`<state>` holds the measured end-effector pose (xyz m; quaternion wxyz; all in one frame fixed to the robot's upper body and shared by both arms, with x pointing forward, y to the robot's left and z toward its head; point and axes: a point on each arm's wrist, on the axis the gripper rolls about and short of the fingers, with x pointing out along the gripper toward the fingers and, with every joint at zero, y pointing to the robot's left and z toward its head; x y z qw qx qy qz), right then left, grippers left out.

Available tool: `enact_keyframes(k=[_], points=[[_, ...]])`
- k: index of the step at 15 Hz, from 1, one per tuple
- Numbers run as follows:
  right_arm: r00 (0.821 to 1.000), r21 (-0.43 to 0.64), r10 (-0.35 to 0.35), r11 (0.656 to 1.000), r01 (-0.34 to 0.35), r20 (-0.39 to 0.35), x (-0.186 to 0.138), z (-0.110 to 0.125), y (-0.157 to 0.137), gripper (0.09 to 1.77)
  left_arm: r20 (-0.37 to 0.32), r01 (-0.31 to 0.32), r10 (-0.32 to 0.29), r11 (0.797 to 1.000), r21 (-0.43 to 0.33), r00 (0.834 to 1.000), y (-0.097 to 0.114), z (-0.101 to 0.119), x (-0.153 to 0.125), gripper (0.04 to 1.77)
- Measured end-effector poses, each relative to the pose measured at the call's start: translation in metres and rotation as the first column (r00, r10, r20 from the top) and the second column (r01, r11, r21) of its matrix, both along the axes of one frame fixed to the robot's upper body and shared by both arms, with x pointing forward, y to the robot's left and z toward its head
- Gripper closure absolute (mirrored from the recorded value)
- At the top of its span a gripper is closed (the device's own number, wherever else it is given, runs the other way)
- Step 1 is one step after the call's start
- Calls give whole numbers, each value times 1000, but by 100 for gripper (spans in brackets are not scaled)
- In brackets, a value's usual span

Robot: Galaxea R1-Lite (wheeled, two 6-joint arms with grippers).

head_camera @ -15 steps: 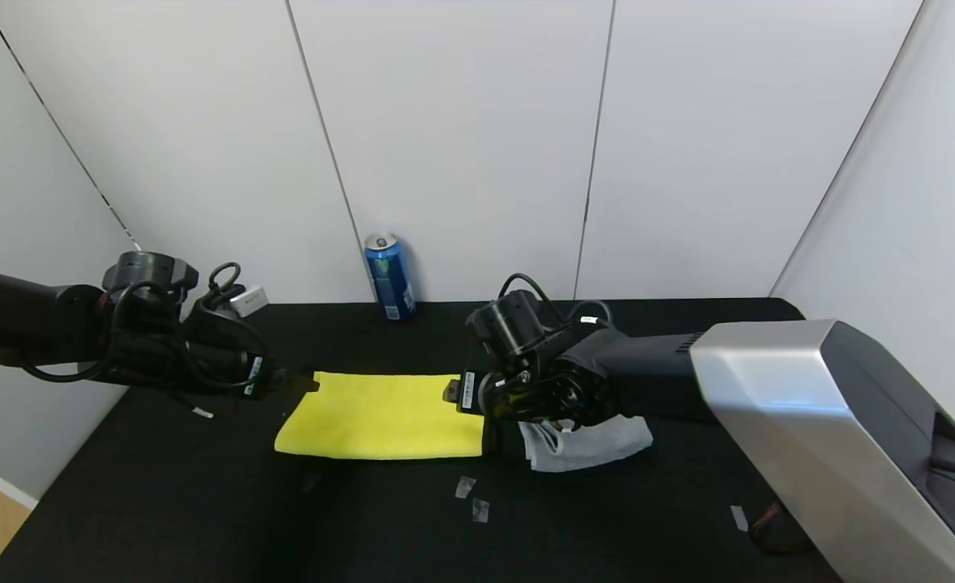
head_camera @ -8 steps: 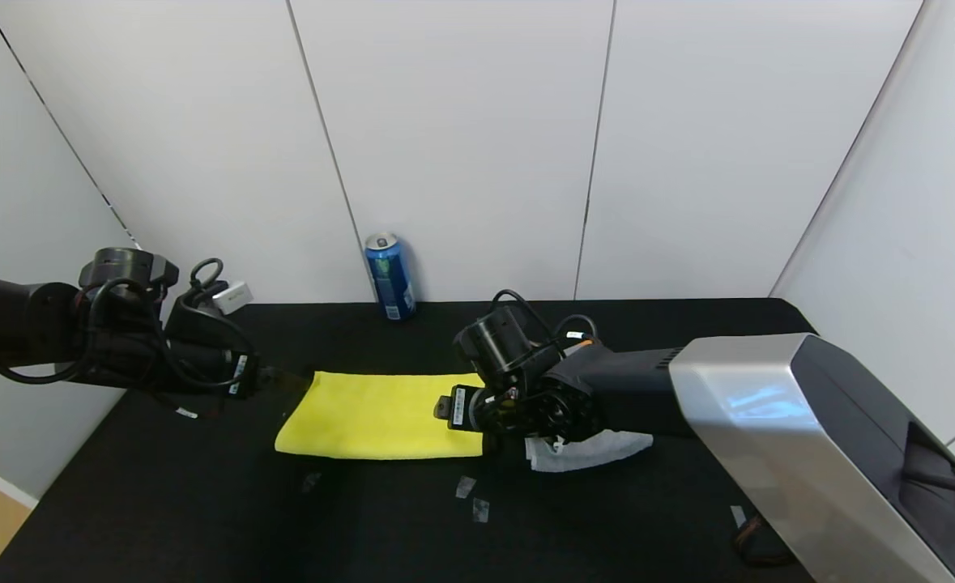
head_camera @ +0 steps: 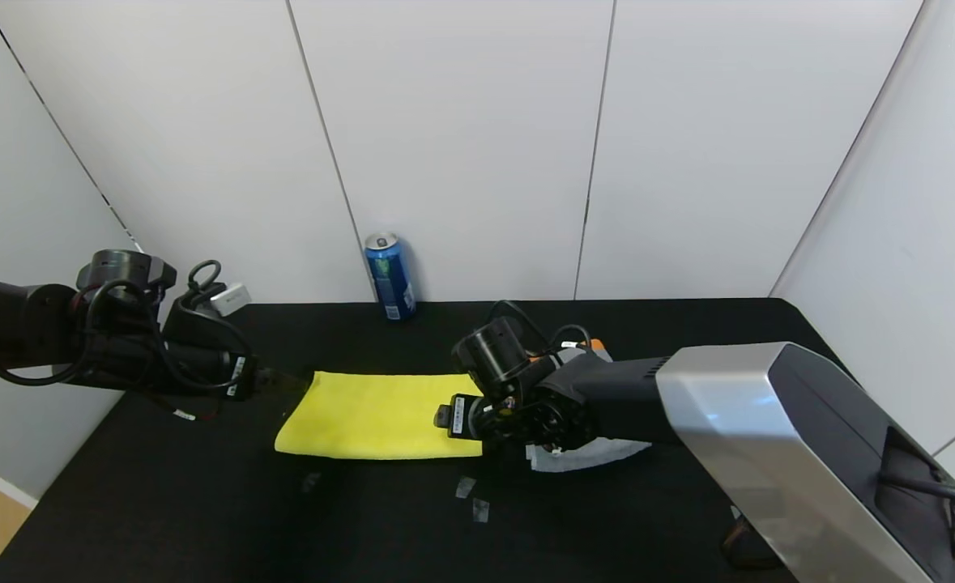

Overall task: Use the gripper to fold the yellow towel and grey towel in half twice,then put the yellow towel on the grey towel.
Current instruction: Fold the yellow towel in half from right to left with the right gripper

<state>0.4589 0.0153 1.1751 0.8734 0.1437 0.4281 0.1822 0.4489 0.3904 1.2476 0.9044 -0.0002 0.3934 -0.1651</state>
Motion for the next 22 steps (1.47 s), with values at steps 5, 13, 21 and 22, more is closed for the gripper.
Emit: enact_keyframes(k=[5,13,21,22], points=[[1000,-2,12,1000,-12,-3,-4,-2,4,42,1,-12,12,1000,-1,1000,4,0,-1,10],[1000,-2,10,1000,-10,-11,-5,-5,6,173,-2,-17,17,1000,-2,1000,7,-2,-1,10],[1000,4,6,1000,-6,-13,-6,-3,6,173,-4,-17,17,1000,-2,1000,7,-2,-1,9],[1000,5,5,1000,-5,-12,-6,-1,6,173,-4,-18,18,1000,-3,1000,7,-2,-1,9]])
